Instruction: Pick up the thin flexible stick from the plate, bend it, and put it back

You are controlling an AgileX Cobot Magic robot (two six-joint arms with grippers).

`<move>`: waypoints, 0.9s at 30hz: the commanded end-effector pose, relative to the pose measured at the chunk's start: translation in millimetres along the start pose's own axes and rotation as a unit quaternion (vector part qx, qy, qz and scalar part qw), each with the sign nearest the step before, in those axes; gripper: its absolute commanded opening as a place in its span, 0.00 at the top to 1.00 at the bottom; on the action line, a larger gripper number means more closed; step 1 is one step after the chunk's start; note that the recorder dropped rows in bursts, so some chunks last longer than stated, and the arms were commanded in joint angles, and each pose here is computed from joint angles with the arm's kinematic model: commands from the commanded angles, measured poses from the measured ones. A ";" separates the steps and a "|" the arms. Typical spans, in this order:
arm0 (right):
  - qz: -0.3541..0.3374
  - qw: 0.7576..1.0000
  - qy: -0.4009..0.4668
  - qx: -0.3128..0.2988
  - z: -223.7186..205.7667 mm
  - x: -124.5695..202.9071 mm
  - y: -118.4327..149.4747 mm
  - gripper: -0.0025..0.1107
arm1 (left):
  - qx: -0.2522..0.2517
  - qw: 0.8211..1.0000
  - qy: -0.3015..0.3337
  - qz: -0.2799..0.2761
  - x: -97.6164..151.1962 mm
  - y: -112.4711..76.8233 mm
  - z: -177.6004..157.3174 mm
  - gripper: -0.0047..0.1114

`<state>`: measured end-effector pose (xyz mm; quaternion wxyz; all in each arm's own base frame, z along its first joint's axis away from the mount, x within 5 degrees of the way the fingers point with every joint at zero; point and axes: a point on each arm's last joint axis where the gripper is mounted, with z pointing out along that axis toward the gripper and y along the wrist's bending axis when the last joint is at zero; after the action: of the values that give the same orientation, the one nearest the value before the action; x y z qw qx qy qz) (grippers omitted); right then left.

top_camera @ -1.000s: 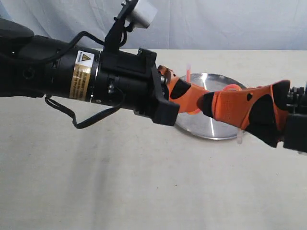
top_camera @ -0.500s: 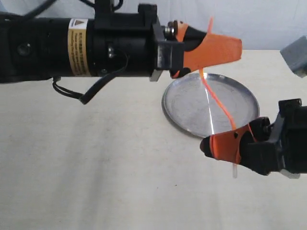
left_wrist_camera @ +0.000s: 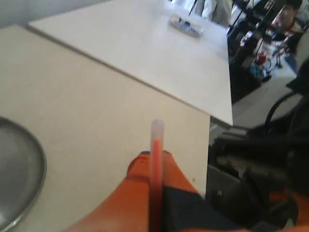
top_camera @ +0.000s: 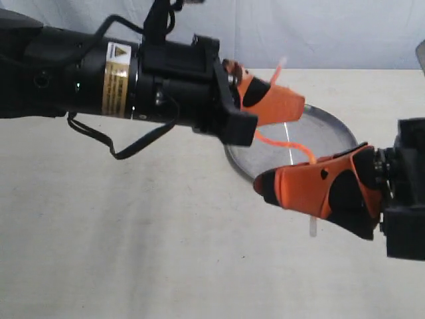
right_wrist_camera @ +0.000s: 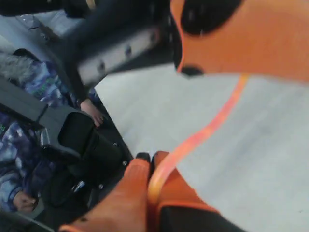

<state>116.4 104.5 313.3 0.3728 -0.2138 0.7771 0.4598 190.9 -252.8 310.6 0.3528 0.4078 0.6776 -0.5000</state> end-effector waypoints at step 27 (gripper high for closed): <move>0.003 0.998 -0.044 0.032 -4.5 -6.4 4.3 0.99 | -0.025 0.996 0.062 0.054 14.6 -3.3 -6.2 0.96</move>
<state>114.5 108.5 312.8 0.3590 -0.2085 0.7859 0.4584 187.2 -245.8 315.2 0.3815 0.4282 0.6798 -0.4571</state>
